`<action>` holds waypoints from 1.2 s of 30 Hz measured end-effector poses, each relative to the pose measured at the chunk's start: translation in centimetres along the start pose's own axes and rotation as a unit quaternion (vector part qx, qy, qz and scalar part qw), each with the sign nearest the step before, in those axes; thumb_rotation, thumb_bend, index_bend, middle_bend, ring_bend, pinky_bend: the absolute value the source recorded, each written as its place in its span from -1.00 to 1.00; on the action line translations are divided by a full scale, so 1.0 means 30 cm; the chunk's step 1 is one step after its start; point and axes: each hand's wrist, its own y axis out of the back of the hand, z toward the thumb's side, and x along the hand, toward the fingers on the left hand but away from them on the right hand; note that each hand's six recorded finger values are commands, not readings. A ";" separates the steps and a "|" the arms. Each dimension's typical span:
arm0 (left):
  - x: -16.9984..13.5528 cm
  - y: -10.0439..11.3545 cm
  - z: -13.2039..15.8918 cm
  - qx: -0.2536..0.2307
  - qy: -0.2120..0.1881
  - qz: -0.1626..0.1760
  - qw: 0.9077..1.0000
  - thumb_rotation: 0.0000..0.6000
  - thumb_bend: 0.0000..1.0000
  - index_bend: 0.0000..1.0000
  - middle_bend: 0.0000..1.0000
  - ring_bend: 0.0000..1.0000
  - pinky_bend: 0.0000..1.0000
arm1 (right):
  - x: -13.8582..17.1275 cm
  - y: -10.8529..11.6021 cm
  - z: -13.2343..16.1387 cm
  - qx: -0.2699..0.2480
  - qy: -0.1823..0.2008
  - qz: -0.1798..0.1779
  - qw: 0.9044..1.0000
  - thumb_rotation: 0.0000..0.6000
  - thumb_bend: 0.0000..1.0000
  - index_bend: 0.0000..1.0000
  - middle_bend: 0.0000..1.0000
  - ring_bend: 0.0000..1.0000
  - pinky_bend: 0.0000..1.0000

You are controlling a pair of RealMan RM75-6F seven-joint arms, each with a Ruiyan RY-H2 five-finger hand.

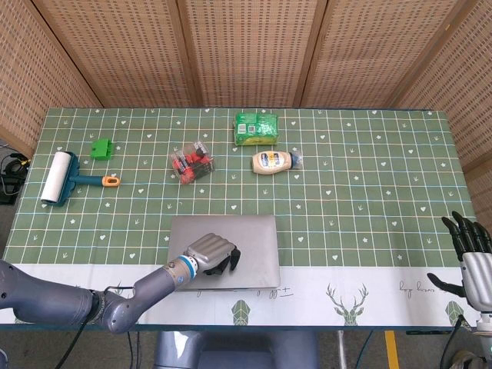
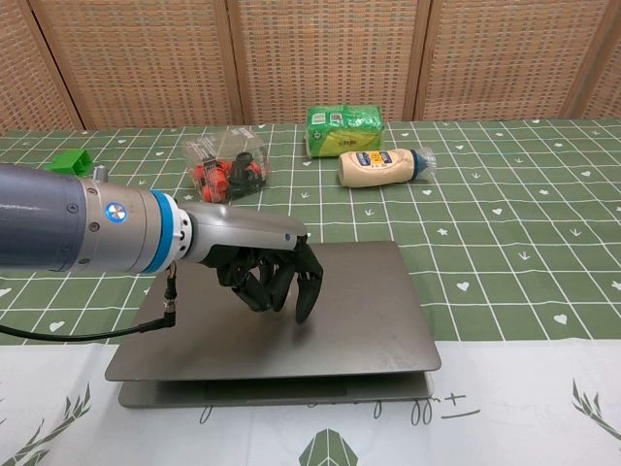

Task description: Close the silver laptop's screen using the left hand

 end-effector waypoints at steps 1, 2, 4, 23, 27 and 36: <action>0.002 -0.005 -0.003 0.000 0.001 -0.002 1.000 1.00 1.00 0.00 -0.26 -0.22 -0.27 | 0.000 -0.001 0.000 0.000 0.000 0.001 1.000 1.00 -0.97 -0.98 -1.00 -1.00 -1.00; 0.004 -0.009 -0.005 0.000 0.002 -0.003 1.000 1.00 1.00 0.00 -0.26 -0.22 -0.27 | 0.000 -0.001 0.000 0.000 0.000 0.001 1.000 1.00 -0.97 -0.98 -1.00 -1.00 -1.00; 0.006 -0.017 -0.010 0.000 0.003 -0.006 1.000 1.00 1.00 0.00 -0.26 -0.22 -0.27 | 0.000 -0.001 0.000 0.001 -0.001 0.001 1.000 1.00 -0.97 -0.97 -1.00 -1.00 -1.00; -0.015 -0.051 -0.055 0.004 0.020 -0.020 1.000 1.00 1.00 -0.04 -0.27 -0.22 -0.27 | 0.010 0.000 0.015 0.002 0.005 0.002 1.000 1.00 -0.97 -0.97 -1.00 -1.00 -1.00; -0.025 -0.041 -0.061 -0.009 0.022 -0.011 1.000 1.00 0.83 -0.24 -0.52 -0.43 -0.46 | 0.012 -0.002 0.020 0.002 0.008 0.003 1.000 1.00 -0.97 -0.97 -1.00 -1.00 -1.00; -0.145 0.051 -0.116 -0.018 0.035 0.061 0.997 1.00 -0.27 -0.96 -1.00 -1.00 -1.00 | 0.013 -0.010 0.034 0.005 0.015 0.005 1.000 1.00 -0.97 -0.97 -1.00 -1.00 -1.00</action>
